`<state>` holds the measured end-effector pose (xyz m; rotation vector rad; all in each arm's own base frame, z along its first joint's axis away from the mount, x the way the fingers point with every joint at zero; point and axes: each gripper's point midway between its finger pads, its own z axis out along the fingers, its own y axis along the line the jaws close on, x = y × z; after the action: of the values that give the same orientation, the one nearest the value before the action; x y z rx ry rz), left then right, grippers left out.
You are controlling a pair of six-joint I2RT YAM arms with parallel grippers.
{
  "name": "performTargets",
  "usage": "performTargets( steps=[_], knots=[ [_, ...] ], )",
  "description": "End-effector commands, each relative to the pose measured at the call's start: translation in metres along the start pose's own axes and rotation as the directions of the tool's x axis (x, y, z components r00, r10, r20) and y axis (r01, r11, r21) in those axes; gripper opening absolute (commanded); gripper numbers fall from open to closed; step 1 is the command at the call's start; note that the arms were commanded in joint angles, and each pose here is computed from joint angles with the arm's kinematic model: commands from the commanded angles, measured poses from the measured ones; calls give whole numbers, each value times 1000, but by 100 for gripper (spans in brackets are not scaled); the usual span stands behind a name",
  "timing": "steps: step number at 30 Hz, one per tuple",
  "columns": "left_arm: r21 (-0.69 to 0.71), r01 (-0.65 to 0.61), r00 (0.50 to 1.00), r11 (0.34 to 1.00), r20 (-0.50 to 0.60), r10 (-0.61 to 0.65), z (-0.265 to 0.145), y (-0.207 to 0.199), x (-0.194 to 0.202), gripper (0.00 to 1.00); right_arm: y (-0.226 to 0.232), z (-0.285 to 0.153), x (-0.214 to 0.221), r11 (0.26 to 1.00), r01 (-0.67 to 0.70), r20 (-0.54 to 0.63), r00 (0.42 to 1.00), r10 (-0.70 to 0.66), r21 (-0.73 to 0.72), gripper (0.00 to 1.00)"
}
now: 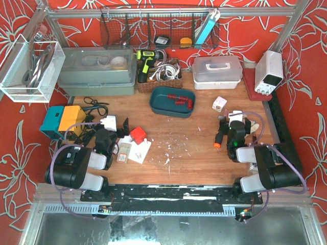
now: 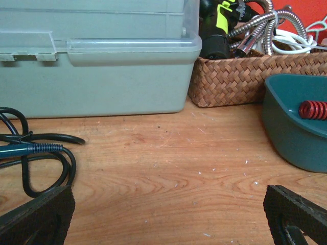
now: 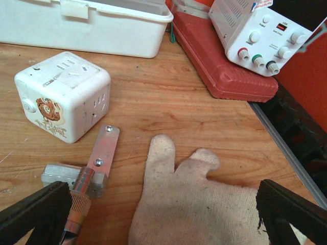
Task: Install the large spring
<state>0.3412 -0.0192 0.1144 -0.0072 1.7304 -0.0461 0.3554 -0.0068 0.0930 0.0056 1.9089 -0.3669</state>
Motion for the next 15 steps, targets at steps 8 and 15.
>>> performTargets(
  steps=[8,15],
  knots=[
    [-3,-8,1000,1000,17,8,2,1,-5,100,-1,2,-8,1000,-25,16,1000,25,1,99],
    [-3,-7,1000,1000,19,7,2,1,-6,100,-2,2,-9,1000,-25,22,999,25,5,99]
  ],
)
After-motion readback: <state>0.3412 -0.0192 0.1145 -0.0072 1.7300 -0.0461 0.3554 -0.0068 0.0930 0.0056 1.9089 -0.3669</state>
